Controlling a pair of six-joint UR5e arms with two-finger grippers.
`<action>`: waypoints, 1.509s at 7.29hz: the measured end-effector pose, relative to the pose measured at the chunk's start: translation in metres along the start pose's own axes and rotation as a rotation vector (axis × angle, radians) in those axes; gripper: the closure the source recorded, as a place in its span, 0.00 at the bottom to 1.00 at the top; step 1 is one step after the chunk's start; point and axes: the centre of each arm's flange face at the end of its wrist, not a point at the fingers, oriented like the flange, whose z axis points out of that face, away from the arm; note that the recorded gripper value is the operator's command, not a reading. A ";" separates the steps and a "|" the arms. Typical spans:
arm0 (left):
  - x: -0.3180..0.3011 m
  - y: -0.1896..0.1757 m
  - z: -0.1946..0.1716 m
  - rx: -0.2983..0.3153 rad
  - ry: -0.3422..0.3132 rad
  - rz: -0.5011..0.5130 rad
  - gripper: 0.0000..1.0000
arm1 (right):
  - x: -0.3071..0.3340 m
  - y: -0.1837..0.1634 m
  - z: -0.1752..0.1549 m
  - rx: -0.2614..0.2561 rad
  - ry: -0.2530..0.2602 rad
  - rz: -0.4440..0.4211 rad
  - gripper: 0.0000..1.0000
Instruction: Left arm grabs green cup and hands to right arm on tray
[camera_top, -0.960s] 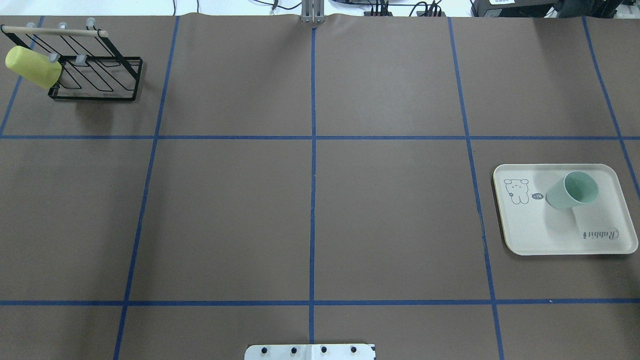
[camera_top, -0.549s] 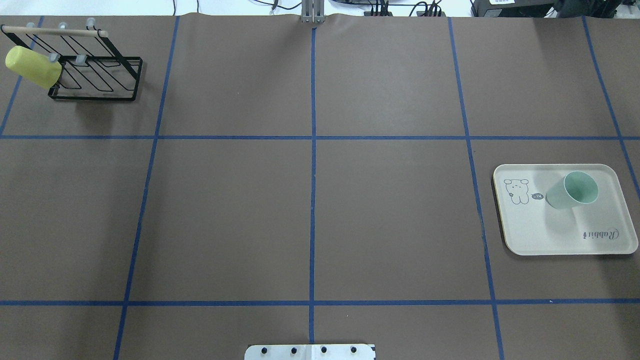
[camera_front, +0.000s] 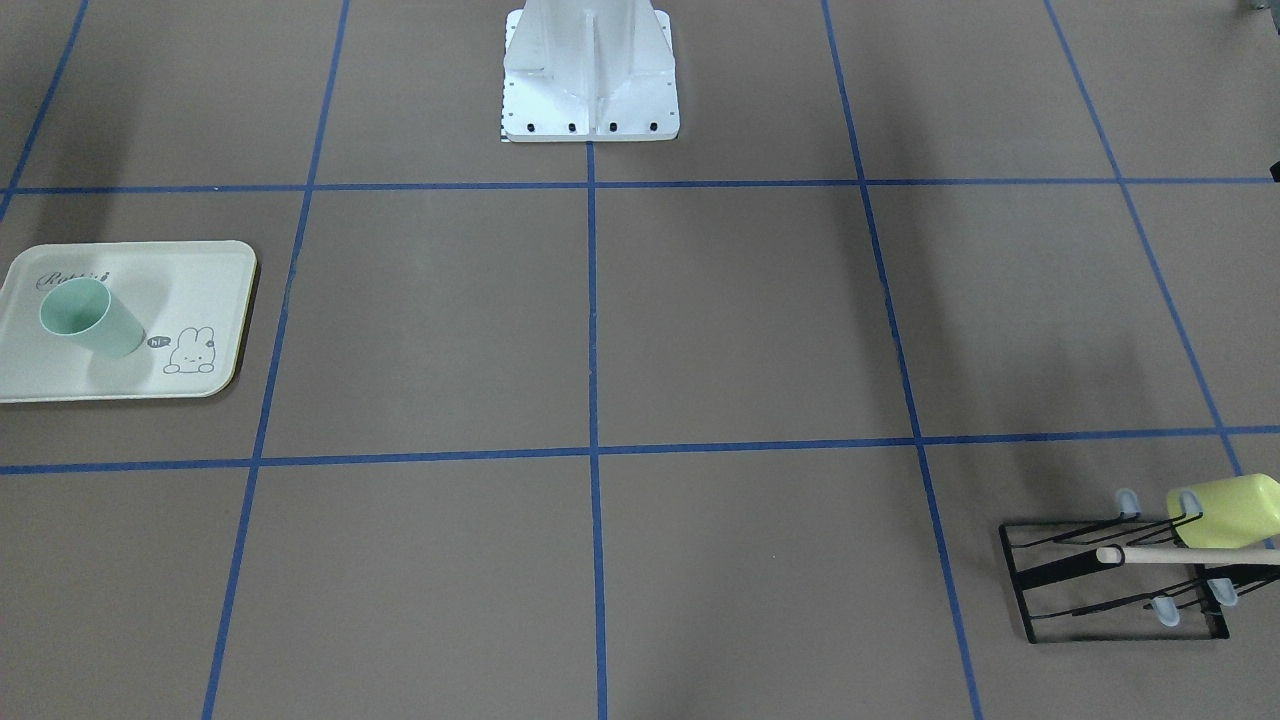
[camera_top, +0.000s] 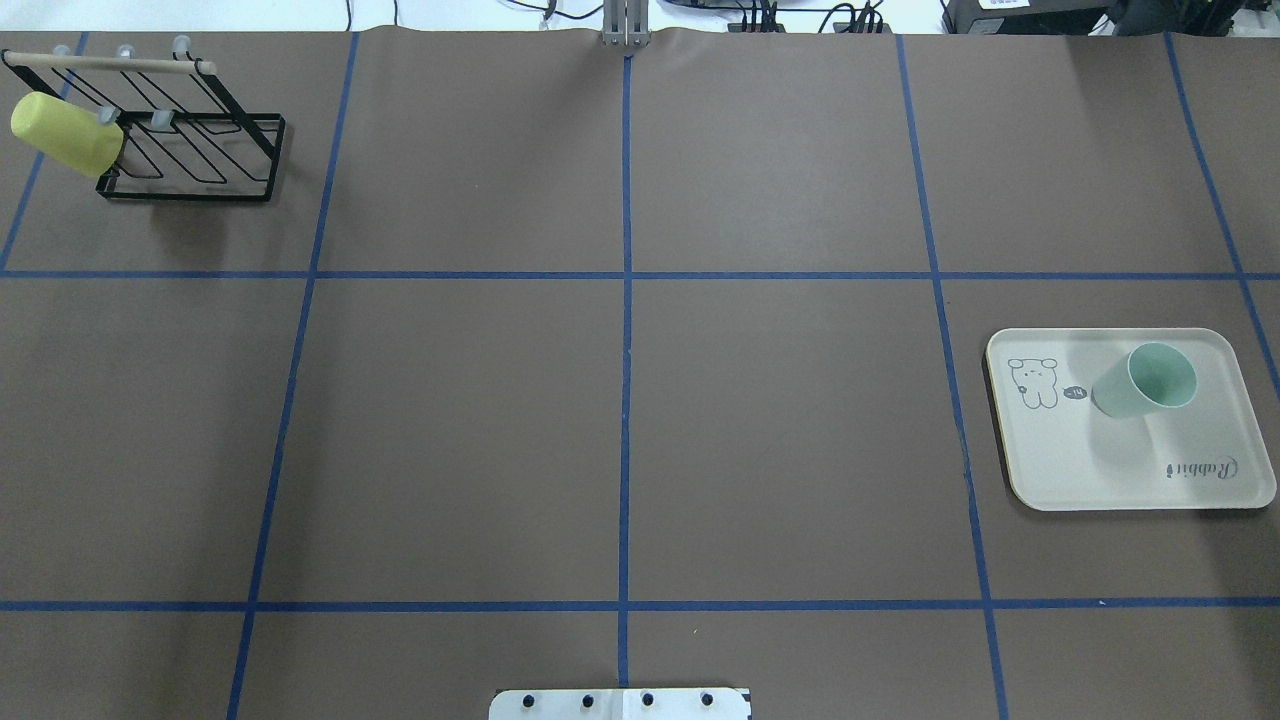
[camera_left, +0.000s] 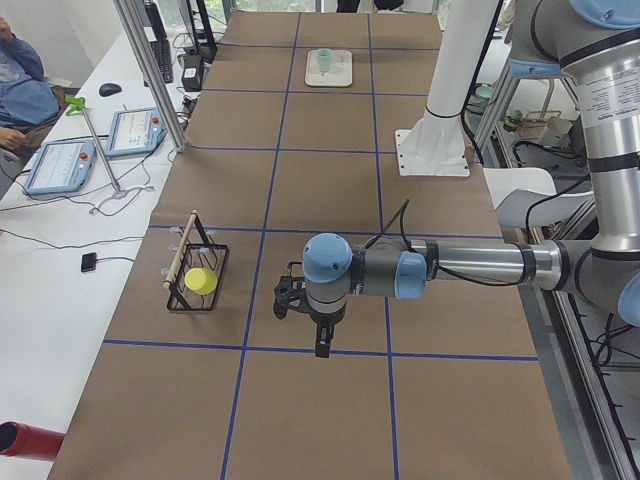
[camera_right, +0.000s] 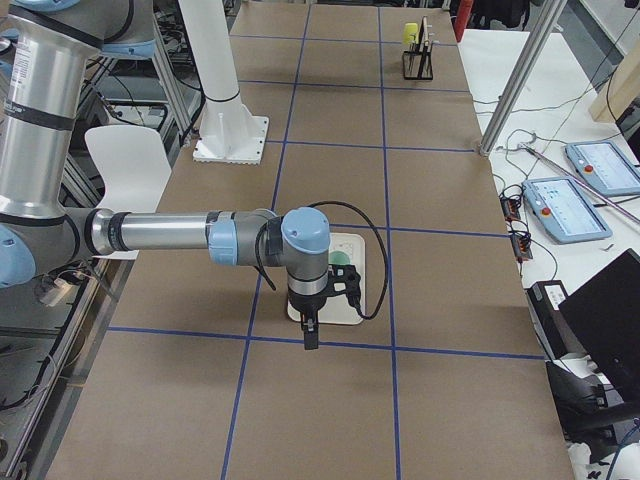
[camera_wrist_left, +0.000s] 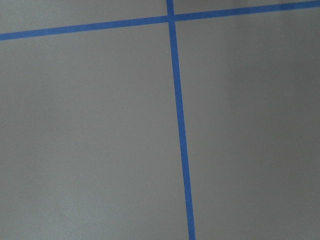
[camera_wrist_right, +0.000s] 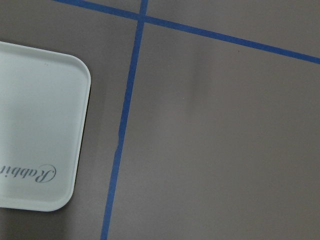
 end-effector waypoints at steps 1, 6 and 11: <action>0.001 0.000 -0.001 0.001 0.000 0.001 0.00 | 0.004 0.000 0.006 0.013 0.001 -0.009 0.00; 0.004 -0.002 -0.004 0.012 -0.001 0.016 0.00 | 0.011 0.002 0.022 0.031 -0.035 -0.019 0.00; 0.004 -0.002 -0.005 0.017 -0.002 0.018 0.00 | 0.009 0.006 0.025 0.027 -0.068 -0.016 0.00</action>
